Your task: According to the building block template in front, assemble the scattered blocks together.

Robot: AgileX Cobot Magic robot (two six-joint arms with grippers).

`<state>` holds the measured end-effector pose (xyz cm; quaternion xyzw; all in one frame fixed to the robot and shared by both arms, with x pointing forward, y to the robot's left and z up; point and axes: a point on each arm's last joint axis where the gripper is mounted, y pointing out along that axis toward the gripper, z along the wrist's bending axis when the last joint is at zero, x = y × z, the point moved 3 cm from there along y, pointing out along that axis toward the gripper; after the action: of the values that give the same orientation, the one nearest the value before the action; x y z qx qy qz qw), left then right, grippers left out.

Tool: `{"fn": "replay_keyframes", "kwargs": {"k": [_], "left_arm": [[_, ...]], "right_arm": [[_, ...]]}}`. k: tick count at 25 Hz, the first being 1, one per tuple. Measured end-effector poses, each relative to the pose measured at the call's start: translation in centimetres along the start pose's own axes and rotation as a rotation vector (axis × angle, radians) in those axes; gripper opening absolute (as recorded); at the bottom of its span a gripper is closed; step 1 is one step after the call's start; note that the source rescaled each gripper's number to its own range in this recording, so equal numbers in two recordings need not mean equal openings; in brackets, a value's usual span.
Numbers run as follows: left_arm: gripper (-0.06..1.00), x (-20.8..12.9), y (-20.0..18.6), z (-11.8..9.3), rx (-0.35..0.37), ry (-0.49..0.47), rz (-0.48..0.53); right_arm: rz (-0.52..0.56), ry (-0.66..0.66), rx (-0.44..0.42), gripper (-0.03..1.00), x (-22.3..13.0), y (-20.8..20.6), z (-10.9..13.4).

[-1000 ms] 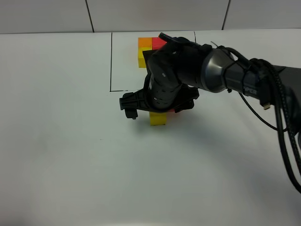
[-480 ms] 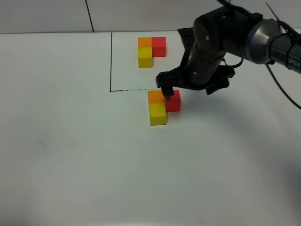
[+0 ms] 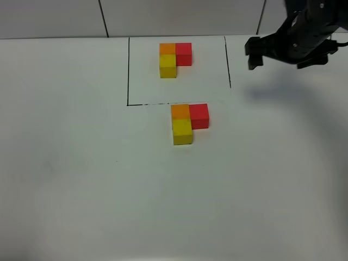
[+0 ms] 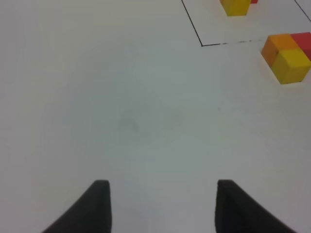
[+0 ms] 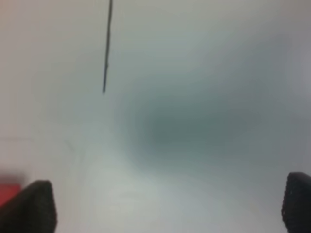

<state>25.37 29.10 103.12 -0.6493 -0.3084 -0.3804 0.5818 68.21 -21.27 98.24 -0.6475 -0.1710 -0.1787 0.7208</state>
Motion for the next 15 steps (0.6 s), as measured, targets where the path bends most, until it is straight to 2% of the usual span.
{"fn": "replay_keyframes", "kwargs": {"k": [5, 10, 15], "left_arm": [[0.09, 0.0, 0.0, 0.0, 0.0, 0.0, 0.0], [0.09, 0.0, 0.0, 0.0, 0.0, 0.0, 0.0], [0.09, 0.0, 0.0, 0.0, 0.0, 0.0, 0.0]], "right_arm": [[-0.034, 0.027, -0.024, 0.96, 0.9, -1.5, -2.5], [-0.049, -0.006, -0.031, 0.95, 0.8, -4.4, -2.8], [-0.121, -0.011, -0.021, 0.93, -0.7, -7.9, -2.9]]}}
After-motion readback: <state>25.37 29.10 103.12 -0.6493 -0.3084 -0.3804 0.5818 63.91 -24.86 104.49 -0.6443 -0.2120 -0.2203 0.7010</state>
